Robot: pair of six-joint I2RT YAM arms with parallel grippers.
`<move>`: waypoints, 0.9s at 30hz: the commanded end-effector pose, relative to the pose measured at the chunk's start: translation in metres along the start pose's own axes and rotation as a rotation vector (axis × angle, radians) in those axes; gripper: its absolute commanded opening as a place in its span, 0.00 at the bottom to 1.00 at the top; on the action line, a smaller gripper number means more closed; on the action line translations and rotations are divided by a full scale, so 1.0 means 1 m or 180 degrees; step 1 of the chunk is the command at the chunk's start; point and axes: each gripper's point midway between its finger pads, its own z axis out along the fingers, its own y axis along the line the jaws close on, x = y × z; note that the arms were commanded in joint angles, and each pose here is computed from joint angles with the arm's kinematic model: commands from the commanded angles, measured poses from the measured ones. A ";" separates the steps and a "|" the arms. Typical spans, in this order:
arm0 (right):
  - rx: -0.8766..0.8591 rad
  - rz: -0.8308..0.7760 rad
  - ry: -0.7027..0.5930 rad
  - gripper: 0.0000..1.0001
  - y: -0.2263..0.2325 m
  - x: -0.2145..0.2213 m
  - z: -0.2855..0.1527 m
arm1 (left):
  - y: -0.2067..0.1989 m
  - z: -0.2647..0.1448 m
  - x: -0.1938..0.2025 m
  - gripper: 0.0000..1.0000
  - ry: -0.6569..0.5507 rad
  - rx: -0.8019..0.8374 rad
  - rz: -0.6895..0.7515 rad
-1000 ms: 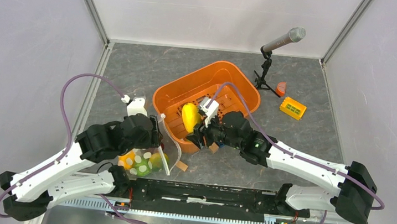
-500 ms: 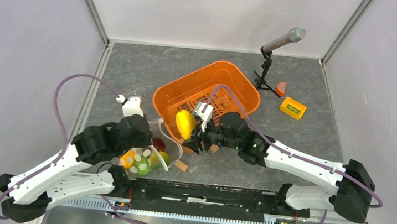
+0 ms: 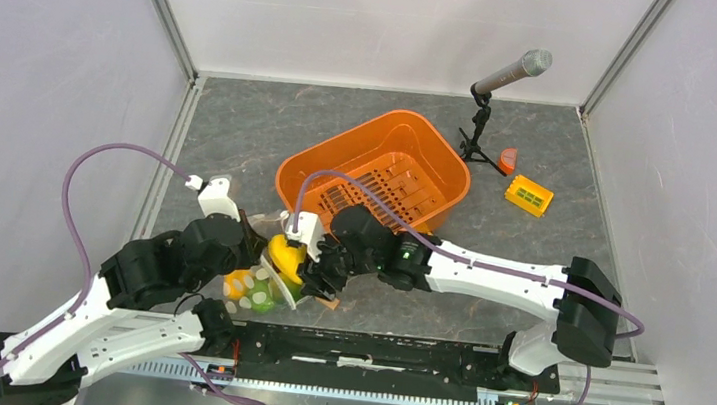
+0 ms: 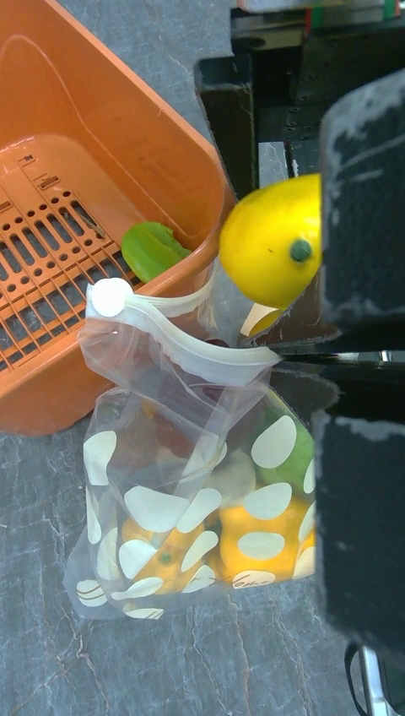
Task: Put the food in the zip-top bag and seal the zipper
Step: Place the fake fruit in the zipper food storage bag.
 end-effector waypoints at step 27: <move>0.0410 -0.0036 -0.0649 0.84 -0.003 -0.061 -0.051 | -0.005 -0.019 -0.026 0.09 -0.0356 0.0277 -0.0181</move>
